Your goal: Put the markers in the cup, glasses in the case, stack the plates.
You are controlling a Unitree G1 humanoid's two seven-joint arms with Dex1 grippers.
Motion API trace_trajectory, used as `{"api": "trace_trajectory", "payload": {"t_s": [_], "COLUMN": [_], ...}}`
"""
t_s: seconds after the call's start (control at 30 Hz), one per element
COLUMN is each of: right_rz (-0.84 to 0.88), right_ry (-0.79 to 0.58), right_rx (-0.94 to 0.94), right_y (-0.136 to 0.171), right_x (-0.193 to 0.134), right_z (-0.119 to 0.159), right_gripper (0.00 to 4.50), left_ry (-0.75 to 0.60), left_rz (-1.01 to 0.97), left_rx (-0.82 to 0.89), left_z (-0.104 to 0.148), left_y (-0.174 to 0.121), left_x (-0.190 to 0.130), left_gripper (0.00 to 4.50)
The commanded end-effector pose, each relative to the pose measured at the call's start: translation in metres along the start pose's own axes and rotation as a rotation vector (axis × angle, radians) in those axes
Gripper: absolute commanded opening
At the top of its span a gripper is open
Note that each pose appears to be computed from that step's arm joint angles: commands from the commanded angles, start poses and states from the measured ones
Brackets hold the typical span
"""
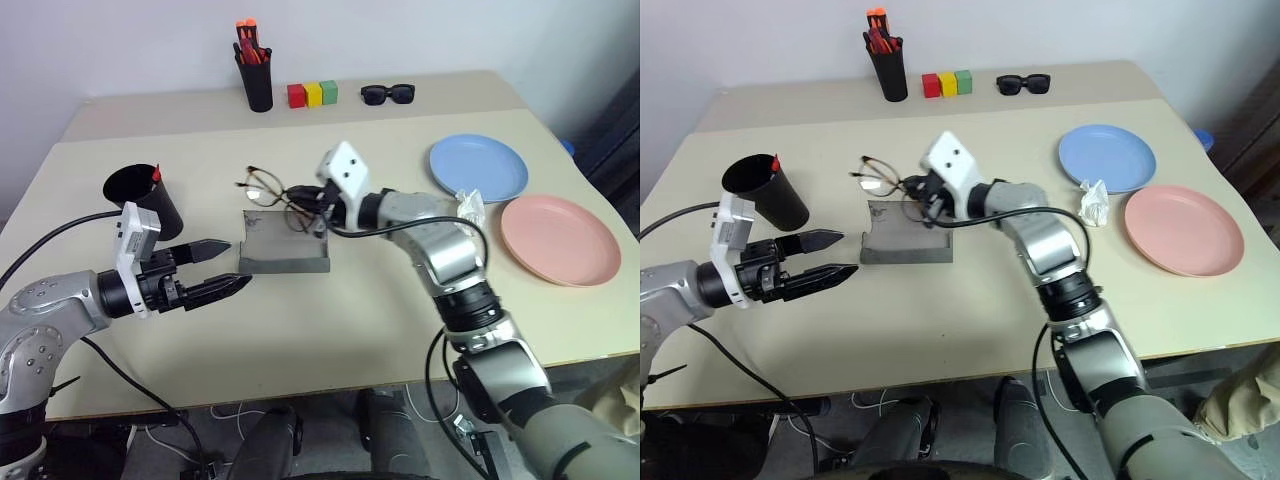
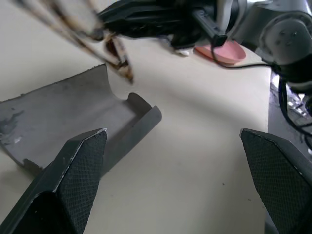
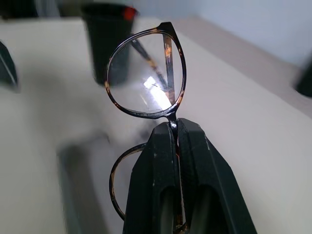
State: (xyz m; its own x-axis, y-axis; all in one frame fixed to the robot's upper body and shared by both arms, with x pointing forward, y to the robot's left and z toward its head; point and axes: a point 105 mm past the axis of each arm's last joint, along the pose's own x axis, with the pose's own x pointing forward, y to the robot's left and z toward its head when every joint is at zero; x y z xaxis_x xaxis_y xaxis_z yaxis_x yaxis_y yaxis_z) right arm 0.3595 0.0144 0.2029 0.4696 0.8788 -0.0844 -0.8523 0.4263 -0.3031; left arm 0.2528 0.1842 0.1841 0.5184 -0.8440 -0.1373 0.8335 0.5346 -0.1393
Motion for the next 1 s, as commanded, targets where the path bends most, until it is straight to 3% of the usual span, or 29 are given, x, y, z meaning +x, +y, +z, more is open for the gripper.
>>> {"api": "trace_trajectory", "payload": {"t_s": [0.03, 0.3, 0.43, 0.53, 0.77, 0.97, 1.0], "right_rz": [-0.013, 0.024, 0.059, 0.058, -0.003, -0.084, -0.098], "right_ry": [-0.020, 0.126, 0.150, 0.141, 0.082, -0.160, -0.174], "right_rx": [-0.088, -0.142, -0.126, -0.100, -0.067, 0.162, 0.186], "right_y": [0.004, 0.015, 0.019, 0.018, 0.007, -0.017, -0.023], "right_x": [0.009, 0.008, 0.003, 0.003, 0.001, -0.021, -0.028], "right_z": [0.008, -0.035, -0.039, -0.036, -0.020, 0.016, 0.017], "right_gripper": [0.10, 0.10, 0.10, 0.98, 4.44, 4.44, 4.48], "left_ry": [-0.022, -0.029, -0.027, -0.031, -0.059, -0.124, -0.150], "left_rz": [-0.001, 0.012, 0.012, 0.007, 0.030, 0.197, 0.237], "left_rx": [0.041, 0.047, 0.053, 0.055, 0.090, 0.251, 0.274], "left_z": [0.008, 0.007, 0.005, 0.007, 0.013, 0.033, 0.041], "left_y": [-0.005, -0.001, 0.004, 0.006, 0.014, 0.054, 0.064], "left_x": [-0.003, -0.005, -0.005, -0.003, 0.006, 0.035, 0.043], "left_gripper": [4.49, 4.49, 4.49, 4.49, 4.49, 4.49, 4.24]}}
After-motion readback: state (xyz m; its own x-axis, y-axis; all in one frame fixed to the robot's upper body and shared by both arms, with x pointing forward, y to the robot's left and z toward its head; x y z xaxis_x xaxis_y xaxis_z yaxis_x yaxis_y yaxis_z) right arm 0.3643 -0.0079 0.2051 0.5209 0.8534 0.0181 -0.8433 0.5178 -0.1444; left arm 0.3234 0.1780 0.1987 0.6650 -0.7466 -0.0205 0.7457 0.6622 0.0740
